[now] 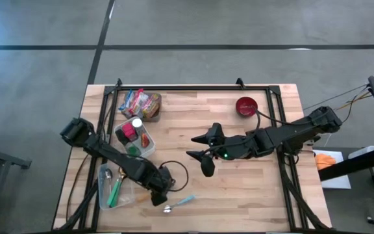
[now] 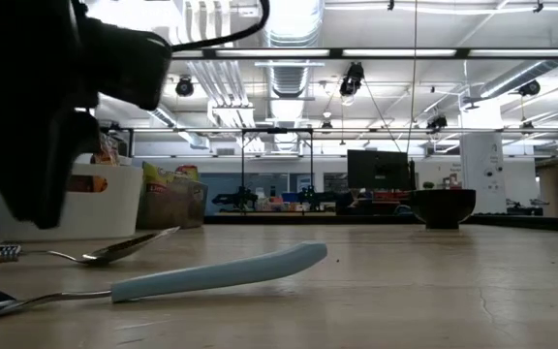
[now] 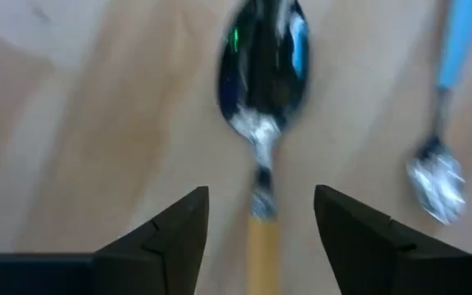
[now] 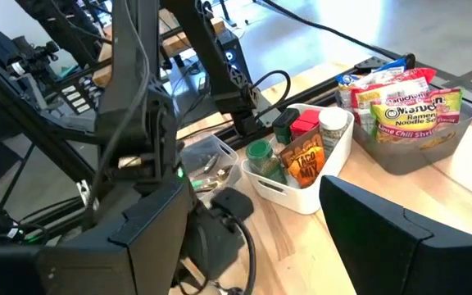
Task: Pick & Place Food Item
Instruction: Put the yellow spoon into the transparent bin
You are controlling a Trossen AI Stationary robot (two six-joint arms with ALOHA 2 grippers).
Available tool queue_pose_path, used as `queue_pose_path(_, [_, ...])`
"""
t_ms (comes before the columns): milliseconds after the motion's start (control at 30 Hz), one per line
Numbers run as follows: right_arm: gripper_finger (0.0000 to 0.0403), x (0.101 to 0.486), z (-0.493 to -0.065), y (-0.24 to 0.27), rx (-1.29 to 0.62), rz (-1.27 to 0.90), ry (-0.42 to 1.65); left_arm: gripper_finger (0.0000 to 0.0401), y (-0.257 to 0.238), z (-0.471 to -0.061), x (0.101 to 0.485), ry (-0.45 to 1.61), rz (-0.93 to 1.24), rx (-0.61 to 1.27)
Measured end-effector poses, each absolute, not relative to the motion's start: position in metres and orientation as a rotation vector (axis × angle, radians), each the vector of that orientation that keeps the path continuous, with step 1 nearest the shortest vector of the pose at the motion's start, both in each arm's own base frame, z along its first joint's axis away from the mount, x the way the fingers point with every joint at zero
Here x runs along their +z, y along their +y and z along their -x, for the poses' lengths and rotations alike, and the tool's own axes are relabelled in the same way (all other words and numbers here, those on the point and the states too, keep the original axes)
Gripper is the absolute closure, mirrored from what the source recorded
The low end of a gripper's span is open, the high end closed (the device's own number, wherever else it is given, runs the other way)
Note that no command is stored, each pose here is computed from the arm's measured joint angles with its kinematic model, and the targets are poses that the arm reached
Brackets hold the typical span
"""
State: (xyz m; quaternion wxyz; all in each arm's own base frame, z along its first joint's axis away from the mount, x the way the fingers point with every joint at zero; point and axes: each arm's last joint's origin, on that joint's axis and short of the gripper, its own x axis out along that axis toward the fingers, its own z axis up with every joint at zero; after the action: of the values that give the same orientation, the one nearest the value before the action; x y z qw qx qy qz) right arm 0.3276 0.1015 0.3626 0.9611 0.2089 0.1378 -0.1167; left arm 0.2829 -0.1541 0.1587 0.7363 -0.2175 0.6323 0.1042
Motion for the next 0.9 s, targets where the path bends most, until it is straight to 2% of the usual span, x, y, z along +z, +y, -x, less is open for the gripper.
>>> queue_pose_path(233, [0.0131,0.361,-0.327,0.101,-0.24,-0.418,0.29,0.0179,-0.16,-0.285,0.144,1.323,0.274,0.231])
queue_pose_path(733, [0.0131,0.36,-0.326,0.104,-0.217,-0.443,0.31,0.0183,-0.164,-0.276,0.127,1.357,0.257,0.127])
queue_pose_path(833, [0.0131,0.36,-0.326,0.104,-0.217,-0.441,0.313,0.0203,-0.163,-0.275,0.125,1.35,0.222,0.124])
queue_pose_path(900, [0.0131,0.36,-0.326,0.104,-0.218,-0.441,0.314,0.0239,-0.162,-0.275,0.125,1.348,0.201,0.124])
